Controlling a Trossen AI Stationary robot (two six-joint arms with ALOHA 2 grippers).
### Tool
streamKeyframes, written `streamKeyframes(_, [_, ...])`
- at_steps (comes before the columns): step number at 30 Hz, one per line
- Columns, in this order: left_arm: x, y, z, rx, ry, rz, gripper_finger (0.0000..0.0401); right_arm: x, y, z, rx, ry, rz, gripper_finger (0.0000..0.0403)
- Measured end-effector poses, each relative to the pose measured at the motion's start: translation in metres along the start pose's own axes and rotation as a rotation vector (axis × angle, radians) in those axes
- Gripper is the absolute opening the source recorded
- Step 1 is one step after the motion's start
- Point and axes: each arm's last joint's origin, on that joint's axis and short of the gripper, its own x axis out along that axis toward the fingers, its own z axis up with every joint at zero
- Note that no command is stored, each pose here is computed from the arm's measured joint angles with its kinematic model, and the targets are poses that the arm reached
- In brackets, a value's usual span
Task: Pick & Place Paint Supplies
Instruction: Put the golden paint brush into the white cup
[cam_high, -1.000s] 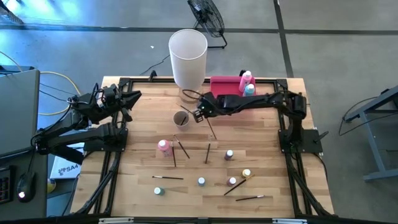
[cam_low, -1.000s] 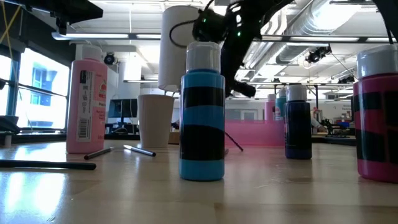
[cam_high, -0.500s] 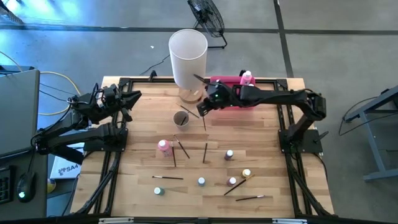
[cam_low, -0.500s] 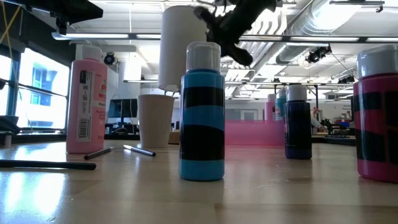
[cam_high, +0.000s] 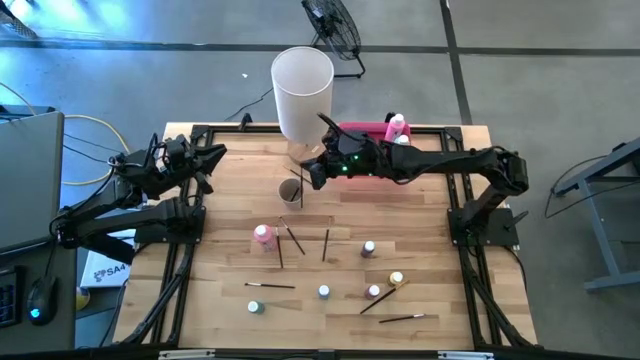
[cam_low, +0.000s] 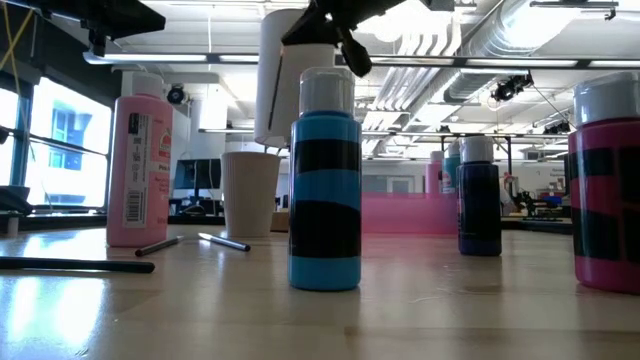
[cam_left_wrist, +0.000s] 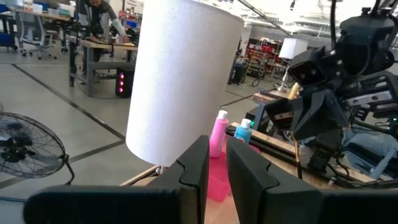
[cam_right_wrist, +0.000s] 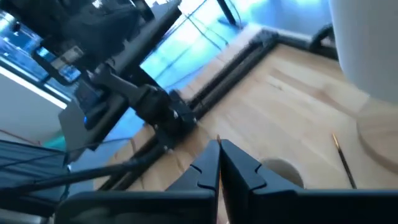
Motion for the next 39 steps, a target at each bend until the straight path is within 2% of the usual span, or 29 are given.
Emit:
streamKeyframes(4, [0.0,0.0,0.0,0.0,0.0,0.0,0.0054,0.0,0.006,0.002,-0.039,-0.069,0.012,0.0004])
streamKeyframes(10, [0.0,0.0,0.0,0.0,0.0,0.0,0.0054,-0.001,0.008,0.001,-0.094,-0.113,-0.043,0.0004])
streamKeyframes(20, [0.0,0.0,0.0,0.0,0.0,0.0,0.0054,0.022,0.008,-0.012,-0.161,-0.176,-0.07,0.0004])
streamKeyframes(39, [0.0,0.0,0.0,0.0,0.001,-0.003,0.0054,0.065,-0.016,-0.048,-0.211,-0.07,-0.136,0.0004])
